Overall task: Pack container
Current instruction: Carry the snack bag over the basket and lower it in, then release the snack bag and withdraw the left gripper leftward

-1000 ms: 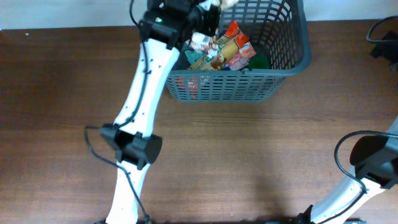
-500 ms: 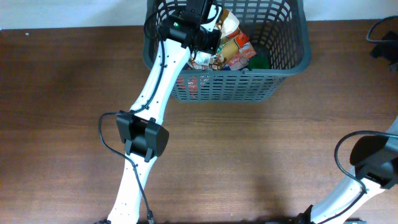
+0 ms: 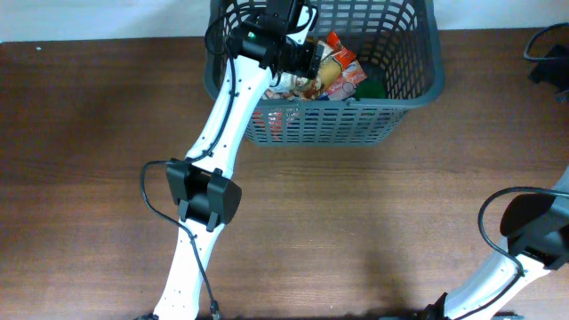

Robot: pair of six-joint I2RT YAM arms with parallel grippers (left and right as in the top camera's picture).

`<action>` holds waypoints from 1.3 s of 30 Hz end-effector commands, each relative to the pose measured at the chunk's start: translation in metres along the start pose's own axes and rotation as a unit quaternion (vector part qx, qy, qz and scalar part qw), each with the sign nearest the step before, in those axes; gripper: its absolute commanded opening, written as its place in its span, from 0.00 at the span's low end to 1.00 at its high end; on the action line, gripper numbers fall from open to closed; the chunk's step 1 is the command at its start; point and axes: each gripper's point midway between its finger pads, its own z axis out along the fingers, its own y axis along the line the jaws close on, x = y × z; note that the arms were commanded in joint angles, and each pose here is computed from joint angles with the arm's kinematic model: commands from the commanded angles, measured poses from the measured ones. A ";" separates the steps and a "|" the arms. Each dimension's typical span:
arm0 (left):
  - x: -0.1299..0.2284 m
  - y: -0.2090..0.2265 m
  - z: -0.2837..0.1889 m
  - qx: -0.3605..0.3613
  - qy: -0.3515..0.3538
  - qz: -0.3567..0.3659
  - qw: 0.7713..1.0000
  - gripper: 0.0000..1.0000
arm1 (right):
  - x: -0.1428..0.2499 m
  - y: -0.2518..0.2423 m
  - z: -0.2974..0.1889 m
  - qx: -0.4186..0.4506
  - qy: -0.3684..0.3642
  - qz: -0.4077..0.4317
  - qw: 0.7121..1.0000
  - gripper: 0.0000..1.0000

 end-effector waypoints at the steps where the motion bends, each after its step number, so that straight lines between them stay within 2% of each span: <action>1: -0.009 0.008 -0.016 -0.019 -0.015 0.002 1.000 0.85 | 0.000 0.002 -0.005 -0.003 -0.006 0.004 1.000 0.99; 3: -0.014 0.011 -0.028 -0.021 -0.023 -0.001 1.000 0.87 | 0.000 0.002 -0.005 -0.003 -0.006 0.004 1.000 0.99; 4: -0.019 0.013 -0.036 -0.022 -0.031 -0.002 0.999 0.91 | 0.000 0.002 -0.005 -0.003 -0.006 0.004 1.000 0.99; 6: -0.032 0.021 -0.058 -0.035 -0.056 -0.005 0.998 0.92 | 0.000 0.002 -0.005 -0.003 -0.006 0.004 1.000 0.99; 12: -0.083 0.051 -0.175 -0.096 -0.181 -0.007 0.979 0.93 | 0.000 0.002 -0.005 -0.003 -0.006 0.004 1.000 0.99; 17: -0.099 0.067 -0.280 -0.117 -0.269 -0.016 0.956 0.93 | 0.000 0.002 -0.005 -0.003 -0.006 0.004 1.000 0.99; 18: -0.096 0.073 -0.312 -0.125 -0.288 -0.022 0.949 0.94 | 0.000 0.002 -0.005 -0.003 -0.006 0.004 1.000 0.99; 22: -0.078 0.096 -0.382 -0.176 -0.317 -0.045 0.931 0.94 | 0.000 0.002 -0.005 -0.003 -0.006 0.004 1.000 0.99; 28: -0.027 0.130 -0.458 -0.265 -0.313 -0.079 0.909 0.94 | 0.000 0.002 -0.005 -0.003 -0.006 0.004 1.000 0.99; 35: 0.037 0.155 -0.476 -0.308 -0.235 -0.115 0.915 0.94 | 0.000 0.002 -0.005 -0.003 -0.006 0.004 1.000 0.99; 39: 0.046 0.148 -0.482 -0.281 -0.236 -0.116 0.923 0.94 | 0.000 0.002 -0.005 -0.003 -0.006 0.004 1.000 0.99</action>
